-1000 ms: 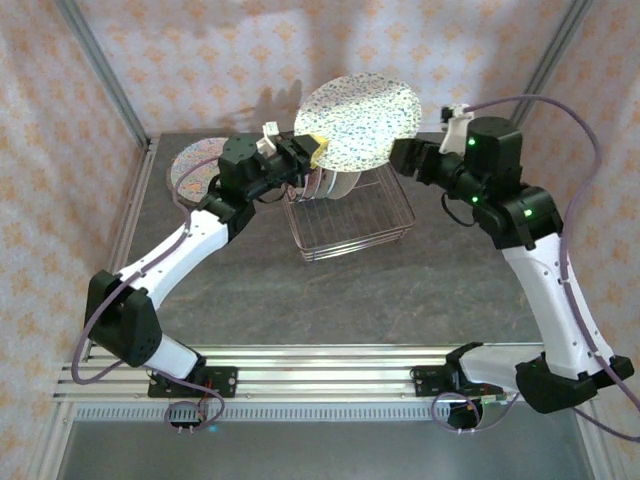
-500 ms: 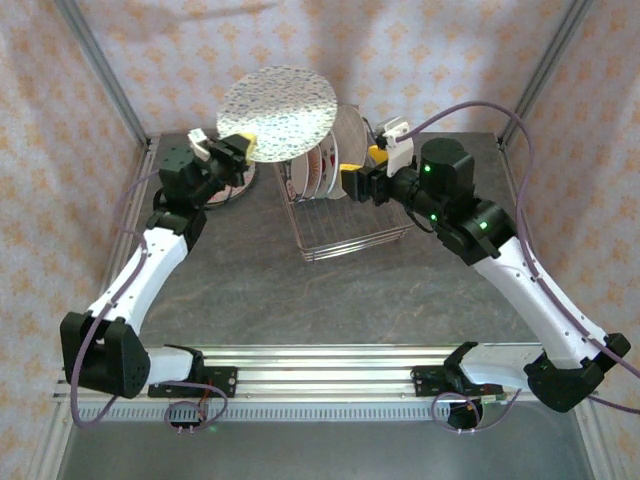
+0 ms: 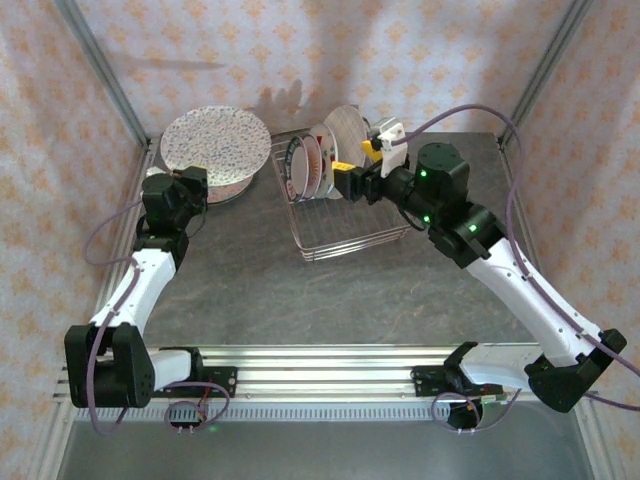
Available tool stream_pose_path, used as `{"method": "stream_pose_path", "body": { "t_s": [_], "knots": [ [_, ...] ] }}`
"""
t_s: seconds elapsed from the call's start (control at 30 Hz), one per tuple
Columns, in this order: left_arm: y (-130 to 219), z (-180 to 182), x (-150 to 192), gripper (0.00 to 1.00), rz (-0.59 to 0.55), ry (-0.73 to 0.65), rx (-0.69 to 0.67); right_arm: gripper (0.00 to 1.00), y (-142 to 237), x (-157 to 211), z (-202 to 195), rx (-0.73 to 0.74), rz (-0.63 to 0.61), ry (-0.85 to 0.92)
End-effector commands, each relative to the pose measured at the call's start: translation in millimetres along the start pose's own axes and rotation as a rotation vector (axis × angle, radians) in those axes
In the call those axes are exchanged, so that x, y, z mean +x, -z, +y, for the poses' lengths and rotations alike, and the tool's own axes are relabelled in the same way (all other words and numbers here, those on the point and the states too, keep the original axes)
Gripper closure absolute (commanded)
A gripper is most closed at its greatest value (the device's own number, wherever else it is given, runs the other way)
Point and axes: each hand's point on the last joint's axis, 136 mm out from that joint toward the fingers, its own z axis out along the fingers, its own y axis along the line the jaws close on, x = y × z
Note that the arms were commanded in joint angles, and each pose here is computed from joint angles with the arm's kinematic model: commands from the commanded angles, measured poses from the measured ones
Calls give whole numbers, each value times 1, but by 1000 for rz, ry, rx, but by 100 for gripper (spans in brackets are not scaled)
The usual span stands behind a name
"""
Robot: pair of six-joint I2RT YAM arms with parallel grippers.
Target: Unload the plates from the dish rack
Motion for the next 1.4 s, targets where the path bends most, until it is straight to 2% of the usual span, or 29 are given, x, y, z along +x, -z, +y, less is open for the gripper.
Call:
{"method": "stream_pose_path", "body": {
  "t_s": [0.0,0.17,0.5,0.93,1.33,1.37],
  "knots": [
    [0,-14,-30,100,-123,-63,87,24,4,-23,7,-26,-91,-76],
    [-16,14,-49,100,-168,-74,66,24,-11,-14,8,-28,-68,-121],
    [-51,48,-68,100,-204,-86,43,23,-22,-18,12,-38,-78,-131],
    [-100,84,-76,100,-140,-51,33,23,-29,-16,11,-31,-62,-127],
    [-125,99,-79,100,-91,-24,18,23,-31,-15,11,-27,-55,-131],
    [-130,110,-77,100,-77,-16,-5,23,-31,-15,11,-27,-53,-131]
  ]
}}
